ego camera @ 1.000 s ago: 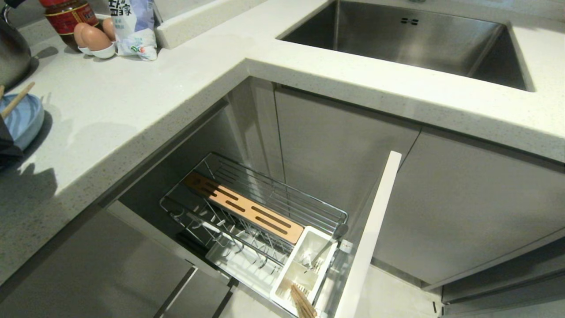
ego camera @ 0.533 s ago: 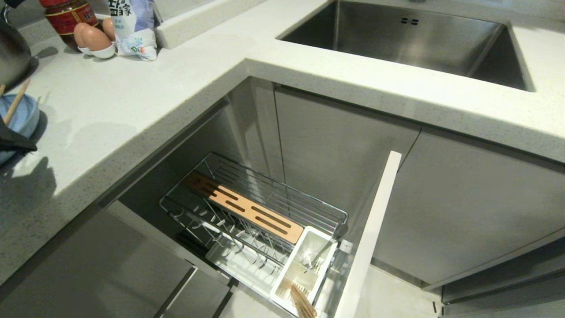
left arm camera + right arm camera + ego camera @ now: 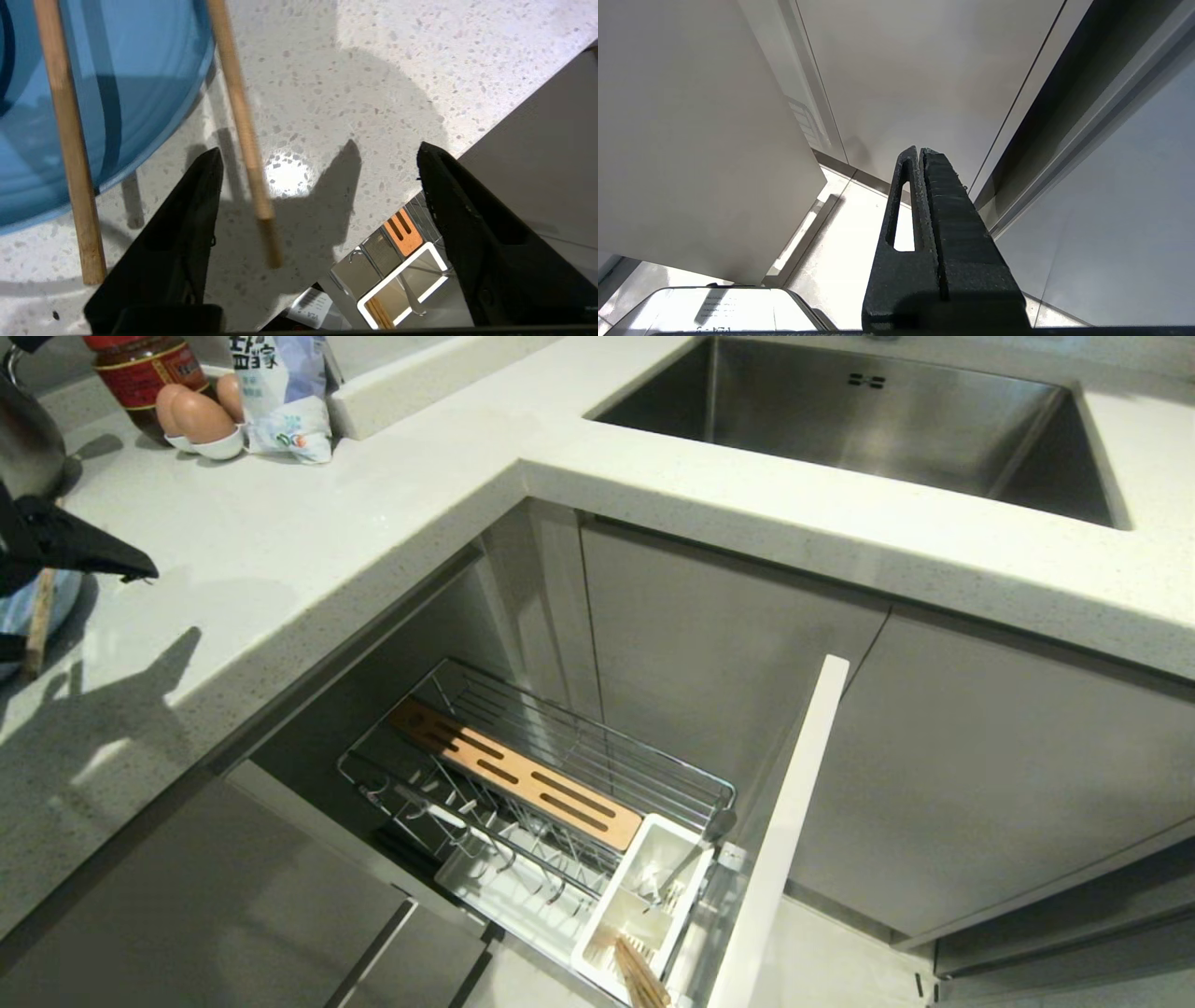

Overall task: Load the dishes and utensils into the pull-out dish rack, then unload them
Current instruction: Take the chopsticks out of the cupboard

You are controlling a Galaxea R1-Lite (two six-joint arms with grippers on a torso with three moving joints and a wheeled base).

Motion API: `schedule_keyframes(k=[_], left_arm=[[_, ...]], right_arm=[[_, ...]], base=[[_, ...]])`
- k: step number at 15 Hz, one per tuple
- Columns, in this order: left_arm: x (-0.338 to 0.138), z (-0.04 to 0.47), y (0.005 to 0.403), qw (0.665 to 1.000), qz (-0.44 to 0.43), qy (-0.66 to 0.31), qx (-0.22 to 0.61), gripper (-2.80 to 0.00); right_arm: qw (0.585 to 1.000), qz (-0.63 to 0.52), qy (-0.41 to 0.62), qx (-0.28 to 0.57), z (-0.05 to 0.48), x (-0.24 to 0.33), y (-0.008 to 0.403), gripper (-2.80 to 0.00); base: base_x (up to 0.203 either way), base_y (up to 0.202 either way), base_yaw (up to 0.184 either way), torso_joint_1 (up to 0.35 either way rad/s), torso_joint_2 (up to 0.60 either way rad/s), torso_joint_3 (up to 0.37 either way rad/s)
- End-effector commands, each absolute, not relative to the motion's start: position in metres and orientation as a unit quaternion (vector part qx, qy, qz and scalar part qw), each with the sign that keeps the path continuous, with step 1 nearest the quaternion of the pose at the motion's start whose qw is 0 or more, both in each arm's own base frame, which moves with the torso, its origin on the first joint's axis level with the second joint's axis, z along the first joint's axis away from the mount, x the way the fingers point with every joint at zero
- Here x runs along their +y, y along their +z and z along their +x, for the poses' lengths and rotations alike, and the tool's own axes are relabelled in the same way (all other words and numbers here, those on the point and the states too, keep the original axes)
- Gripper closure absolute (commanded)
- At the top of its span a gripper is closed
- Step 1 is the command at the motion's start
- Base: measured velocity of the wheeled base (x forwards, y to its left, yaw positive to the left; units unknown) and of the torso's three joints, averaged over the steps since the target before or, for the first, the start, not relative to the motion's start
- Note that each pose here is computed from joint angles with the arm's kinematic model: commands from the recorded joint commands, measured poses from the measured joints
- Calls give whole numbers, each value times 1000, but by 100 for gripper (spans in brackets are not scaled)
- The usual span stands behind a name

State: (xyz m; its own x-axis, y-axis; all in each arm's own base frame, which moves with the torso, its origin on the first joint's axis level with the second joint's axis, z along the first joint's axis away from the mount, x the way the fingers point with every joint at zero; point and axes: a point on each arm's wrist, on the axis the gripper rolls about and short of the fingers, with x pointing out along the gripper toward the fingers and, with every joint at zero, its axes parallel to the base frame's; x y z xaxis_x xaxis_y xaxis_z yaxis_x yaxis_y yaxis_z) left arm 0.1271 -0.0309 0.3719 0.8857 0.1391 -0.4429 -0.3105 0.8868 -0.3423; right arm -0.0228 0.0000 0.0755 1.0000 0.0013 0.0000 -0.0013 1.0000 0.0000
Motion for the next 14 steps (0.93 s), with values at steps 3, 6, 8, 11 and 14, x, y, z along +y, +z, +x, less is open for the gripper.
schedule_keyframes(k=[3, 6, 8, 11, 14], left_arm=[[-30, 126, 377, 955, -187, 125, 194, -280], [-27, 123, 382, 956, -175, 168, 167, -280], [-26, 123, 387, 956, -175, 188, 139, 0], [-27, 127, 406, 968, -175, 169, 67, 0], [-41, 130, 429, 978, -183, 103, -4, 0]], right_arm=[[1000, 0, 1, 0, -23, 0, 75, 0], [1000, 0, 1, 0, -23, 0, 75, 0], [1000, 0, 1, 0, -23, 0, 75, 0], [1000, 0, 1, 0, -23, 0, 75, 0], [1000, 0, 1, 0, -23, 0, 75, 0]], base=[[0, 0, 0, 0, 0, 0], [0, 0, 0, 0, 0, 0], [0, 0, 0, 0, 0, 0], [0, 0, 0, 0, 0, 0], [0, 0, 0, 0, 0, 0]])
